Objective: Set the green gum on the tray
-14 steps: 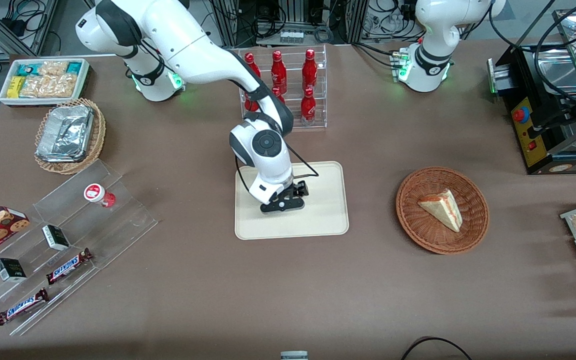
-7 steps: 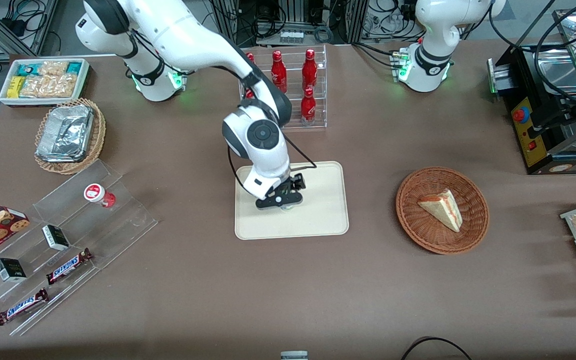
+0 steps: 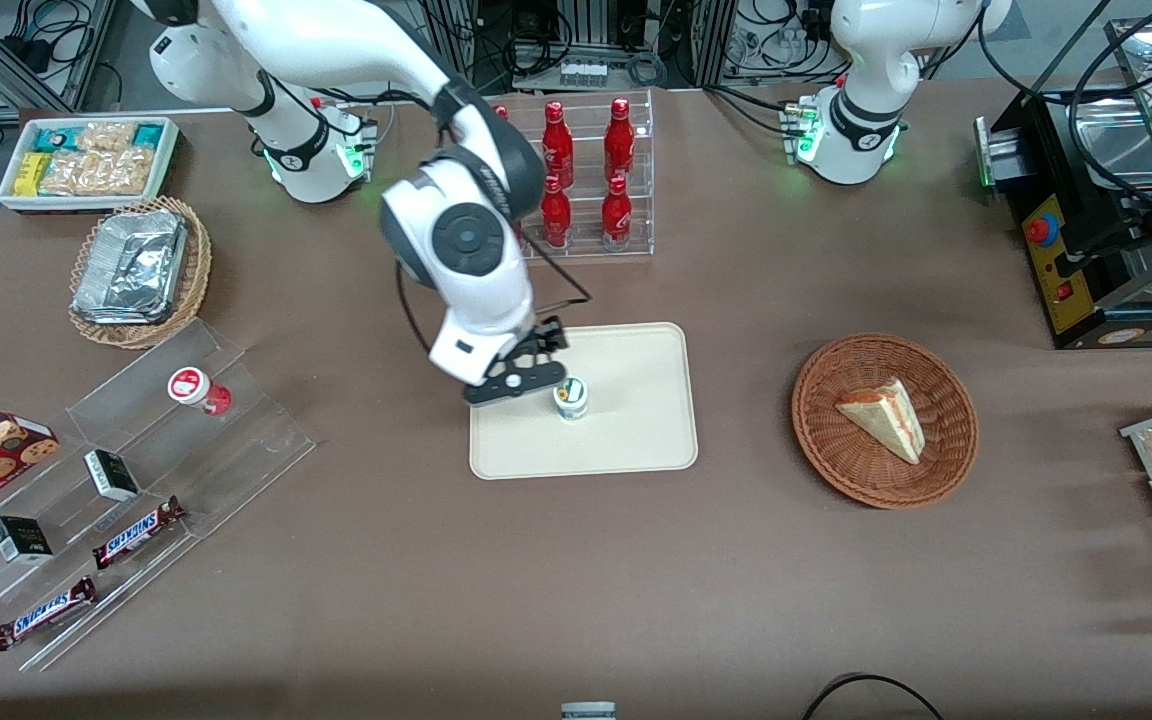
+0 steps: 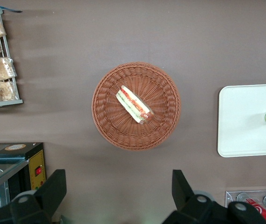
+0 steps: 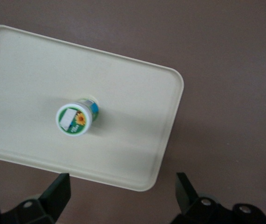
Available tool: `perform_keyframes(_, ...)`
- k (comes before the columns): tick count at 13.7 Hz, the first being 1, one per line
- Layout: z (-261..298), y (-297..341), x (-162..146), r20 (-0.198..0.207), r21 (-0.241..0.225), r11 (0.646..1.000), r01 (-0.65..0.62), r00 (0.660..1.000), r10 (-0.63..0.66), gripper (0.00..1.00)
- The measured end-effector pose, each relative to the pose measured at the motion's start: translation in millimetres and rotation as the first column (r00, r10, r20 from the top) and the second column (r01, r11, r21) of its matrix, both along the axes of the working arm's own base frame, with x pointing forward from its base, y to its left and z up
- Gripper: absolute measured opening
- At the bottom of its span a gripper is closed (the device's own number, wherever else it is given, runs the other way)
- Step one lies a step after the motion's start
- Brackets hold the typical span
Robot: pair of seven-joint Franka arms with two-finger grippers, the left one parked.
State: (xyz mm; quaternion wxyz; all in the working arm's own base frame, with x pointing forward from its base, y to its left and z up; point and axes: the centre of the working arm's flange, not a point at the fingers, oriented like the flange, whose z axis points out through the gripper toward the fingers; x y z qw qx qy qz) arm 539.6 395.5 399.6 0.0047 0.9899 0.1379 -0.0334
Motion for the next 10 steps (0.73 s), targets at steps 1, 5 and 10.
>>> perform_keyframes(1,10.4,-21.1,7.3,-0.021,-0.006,1.000,-0.021,1.000,0.021,1.00)
perform_keyframes(5,40.5,-97.6,32.1,-0.073,0.001,0.998,-0.061,0.995,0.061,1.00)
perform_keyframes(10,48.7,-180.0,57.5,-0.117,0.015,0.996,-0.091,0.989,0.092,1.00)
